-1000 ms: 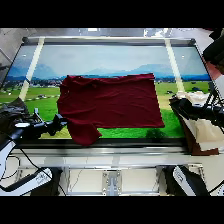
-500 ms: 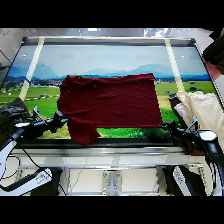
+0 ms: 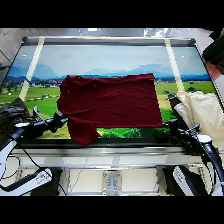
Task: Fold the shirts.
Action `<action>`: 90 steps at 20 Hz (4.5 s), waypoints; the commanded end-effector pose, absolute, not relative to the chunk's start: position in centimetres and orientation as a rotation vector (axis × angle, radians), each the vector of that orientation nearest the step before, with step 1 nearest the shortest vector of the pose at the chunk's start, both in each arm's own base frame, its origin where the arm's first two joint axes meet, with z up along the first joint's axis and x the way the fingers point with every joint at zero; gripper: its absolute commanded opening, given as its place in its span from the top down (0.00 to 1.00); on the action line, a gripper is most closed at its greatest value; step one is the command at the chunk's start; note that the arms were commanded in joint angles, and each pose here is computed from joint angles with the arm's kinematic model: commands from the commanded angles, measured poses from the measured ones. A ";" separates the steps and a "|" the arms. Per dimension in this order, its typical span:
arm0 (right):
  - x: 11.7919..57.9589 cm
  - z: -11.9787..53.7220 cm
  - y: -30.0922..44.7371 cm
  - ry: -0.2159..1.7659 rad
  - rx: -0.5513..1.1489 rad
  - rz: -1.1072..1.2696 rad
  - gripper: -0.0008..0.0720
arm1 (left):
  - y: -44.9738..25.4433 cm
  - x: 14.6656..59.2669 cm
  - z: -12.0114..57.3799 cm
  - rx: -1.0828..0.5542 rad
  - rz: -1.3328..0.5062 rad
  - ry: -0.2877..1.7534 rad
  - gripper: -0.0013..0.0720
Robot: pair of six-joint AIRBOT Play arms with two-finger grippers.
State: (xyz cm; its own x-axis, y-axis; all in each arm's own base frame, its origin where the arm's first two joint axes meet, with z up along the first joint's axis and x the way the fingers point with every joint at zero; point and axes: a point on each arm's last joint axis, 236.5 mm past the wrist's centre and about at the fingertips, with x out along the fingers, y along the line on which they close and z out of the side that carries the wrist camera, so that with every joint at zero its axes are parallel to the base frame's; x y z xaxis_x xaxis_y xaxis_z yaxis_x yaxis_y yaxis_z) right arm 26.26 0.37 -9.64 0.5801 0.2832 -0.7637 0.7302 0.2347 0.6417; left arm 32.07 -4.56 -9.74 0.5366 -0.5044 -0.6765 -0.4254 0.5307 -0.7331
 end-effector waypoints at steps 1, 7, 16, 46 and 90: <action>26.4 -10.7 0.3 0.982 1.346 -0.387 0.38 | -4.7 32.0 -9.7 -1.066 -0.066 1.060 0.97; 27.8 -11.5 0.0 0.951 1.367 -0.371 0.38 | -4.7 32.0 -9.7 -1.063 -0.068 1.060 0.97; 30.9 -11.6 1.8 1.047 1.263 -0.245 0.97 | -4.8 32.0 -9.6 -1.066 -0.074 1.062 0.97; 38.1 28.1 1.1 0.706 0.251 0.297 0.97 | -4.6 42.7 29.7 -0.104 -0.384 0.610 0.97; 49.7 -6.6 2.4 1.219 0.231 0.095 0.97 | -0.8 42.3 -7.7 -0.133 -0.180 1.540 0.97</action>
State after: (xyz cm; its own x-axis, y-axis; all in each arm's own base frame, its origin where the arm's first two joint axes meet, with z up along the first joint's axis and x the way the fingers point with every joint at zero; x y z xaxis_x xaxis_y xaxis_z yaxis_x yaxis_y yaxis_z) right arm 47.93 2.87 -7.54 0.2744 0.2172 -0.9368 0.0481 0.9698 0.2390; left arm 42.48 -0.75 -7.67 0.0290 -0.1986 -0.9797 0.0322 0.9797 -0.1977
